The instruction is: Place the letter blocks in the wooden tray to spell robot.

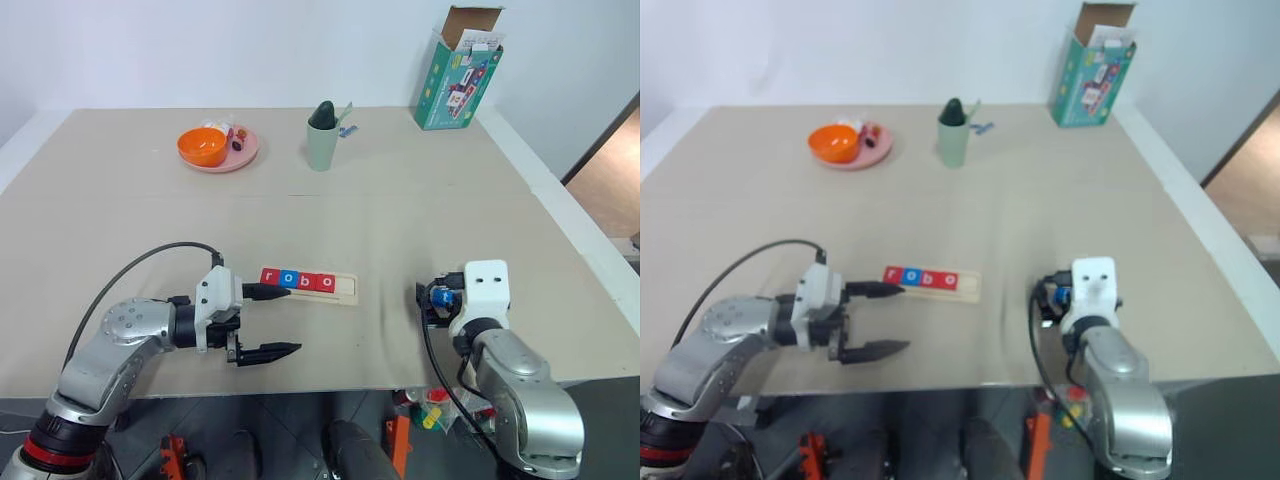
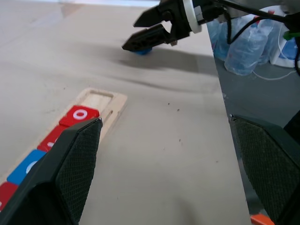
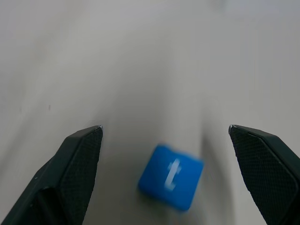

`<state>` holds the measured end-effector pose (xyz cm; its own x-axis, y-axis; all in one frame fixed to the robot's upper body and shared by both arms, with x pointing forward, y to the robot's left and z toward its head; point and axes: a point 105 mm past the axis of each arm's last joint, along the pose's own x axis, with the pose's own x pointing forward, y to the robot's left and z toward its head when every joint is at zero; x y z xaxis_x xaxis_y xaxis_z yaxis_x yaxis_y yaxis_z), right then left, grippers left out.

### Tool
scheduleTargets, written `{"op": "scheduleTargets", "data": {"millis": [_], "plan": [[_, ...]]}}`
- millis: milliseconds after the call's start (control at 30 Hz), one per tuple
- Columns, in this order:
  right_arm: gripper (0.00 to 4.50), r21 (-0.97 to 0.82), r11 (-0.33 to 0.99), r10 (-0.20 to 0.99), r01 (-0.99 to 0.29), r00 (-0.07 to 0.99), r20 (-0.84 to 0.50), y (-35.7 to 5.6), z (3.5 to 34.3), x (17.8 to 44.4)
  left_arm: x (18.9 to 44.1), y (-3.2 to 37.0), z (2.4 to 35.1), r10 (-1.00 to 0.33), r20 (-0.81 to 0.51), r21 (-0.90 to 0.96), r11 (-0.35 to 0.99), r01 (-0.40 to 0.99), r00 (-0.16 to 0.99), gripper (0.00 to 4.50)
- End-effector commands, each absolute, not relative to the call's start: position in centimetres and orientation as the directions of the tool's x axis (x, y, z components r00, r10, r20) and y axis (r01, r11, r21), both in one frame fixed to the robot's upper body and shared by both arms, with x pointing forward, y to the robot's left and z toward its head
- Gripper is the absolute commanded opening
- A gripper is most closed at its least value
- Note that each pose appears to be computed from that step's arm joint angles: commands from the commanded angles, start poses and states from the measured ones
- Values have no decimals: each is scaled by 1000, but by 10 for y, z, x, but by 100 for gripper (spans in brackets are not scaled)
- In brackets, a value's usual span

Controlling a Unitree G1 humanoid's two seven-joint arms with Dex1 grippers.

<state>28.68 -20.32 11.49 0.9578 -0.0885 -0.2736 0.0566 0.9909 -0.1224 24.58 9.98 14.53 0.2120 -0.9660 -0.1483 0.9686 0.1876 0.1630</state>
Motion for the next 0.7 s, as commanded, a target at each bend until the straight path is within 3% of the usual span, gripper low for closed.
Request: {"op": "scheduleTargets", "data": {"millis": [33,200,233,500,700], "plan": [[445,-103,987,-147,123,952,-268,-213,116,285,244,98,151,-969,-153,211,161,964,196,450],[445,-16,986,-163,166,939,-302,-217,106,287,244,99,151,-967,-158,213,165,963,201,450],[393,-3,985,-164,172,935,-315,-216,103,285,243,99,150,-966,-159,214,167,962,203,450],[120,28,990,-118,135,937,-330,-204,99,282,242,100,148,-963,-162,212,177,961,213,450],[120,14,998,59,-58,971,-233,-166,128,295,243,100,148,-962,-163,209,185,960,220,450]]}}
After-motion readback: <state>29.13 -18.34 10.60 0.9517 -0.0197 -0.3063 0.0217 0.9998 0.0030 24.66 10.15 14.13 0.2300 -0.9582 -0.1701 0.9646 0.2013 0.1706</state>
